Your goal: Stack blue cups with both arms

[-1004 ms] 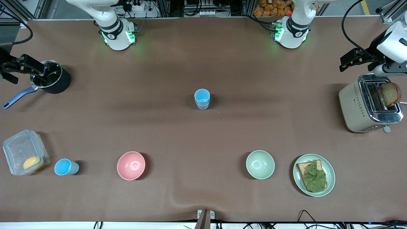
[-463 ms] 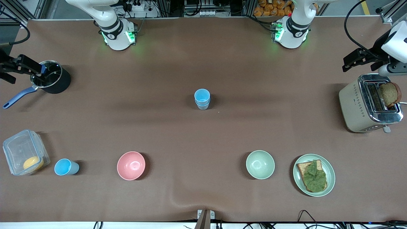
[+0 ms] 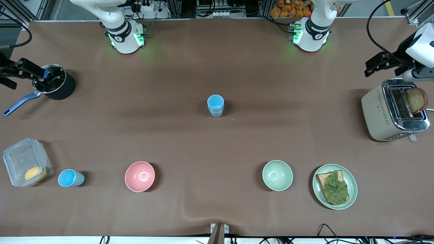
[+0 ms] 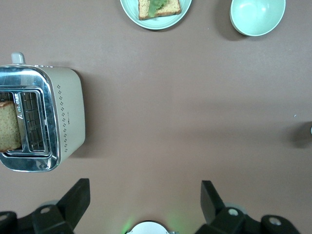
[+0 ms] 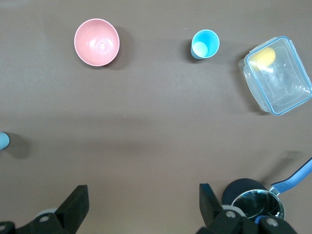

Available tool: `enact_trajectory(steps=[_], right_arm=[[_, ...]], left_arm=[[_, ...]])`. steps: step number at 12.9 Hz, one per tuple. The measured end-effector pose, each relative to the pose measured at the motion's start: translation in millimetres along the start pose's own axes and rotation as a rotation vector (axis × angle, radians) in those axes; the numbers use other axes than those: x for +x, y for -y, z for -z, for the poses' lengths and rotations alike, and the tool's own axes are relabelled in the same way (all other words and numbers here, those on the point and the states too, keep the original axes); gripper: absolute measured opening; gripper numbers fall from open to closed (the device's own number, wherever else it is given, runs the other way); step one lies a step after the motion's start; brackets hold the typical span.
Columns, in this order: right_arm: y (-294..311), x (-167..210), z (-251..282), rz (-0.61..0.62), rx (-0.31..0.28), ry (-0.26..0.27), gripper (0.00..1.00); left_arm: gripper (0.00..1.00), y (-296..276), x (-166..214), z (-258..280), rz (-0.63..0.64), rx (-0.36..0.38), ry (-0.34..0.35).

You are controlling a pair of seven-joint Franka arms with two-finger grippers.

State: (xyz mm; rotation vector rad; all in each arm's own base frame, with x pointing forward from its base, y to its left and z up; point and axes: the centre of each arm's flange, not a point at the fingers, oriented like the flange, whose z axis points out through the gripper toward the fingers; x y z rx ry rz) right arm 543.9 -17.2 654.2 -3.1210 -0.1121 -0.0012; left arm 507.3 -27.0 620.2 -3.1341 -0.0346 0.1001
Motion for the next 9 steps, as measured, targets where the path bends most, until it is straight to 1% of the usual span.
enact_trajectory(steps=[9], right_arm=[[1.4, 0.2, 0.0, 0.003, 0.0, -0.001, 1.0]], left_arm=[[1.0, 0.0, 0.1, -0.1, 0.0, 0.0, 0.0]])
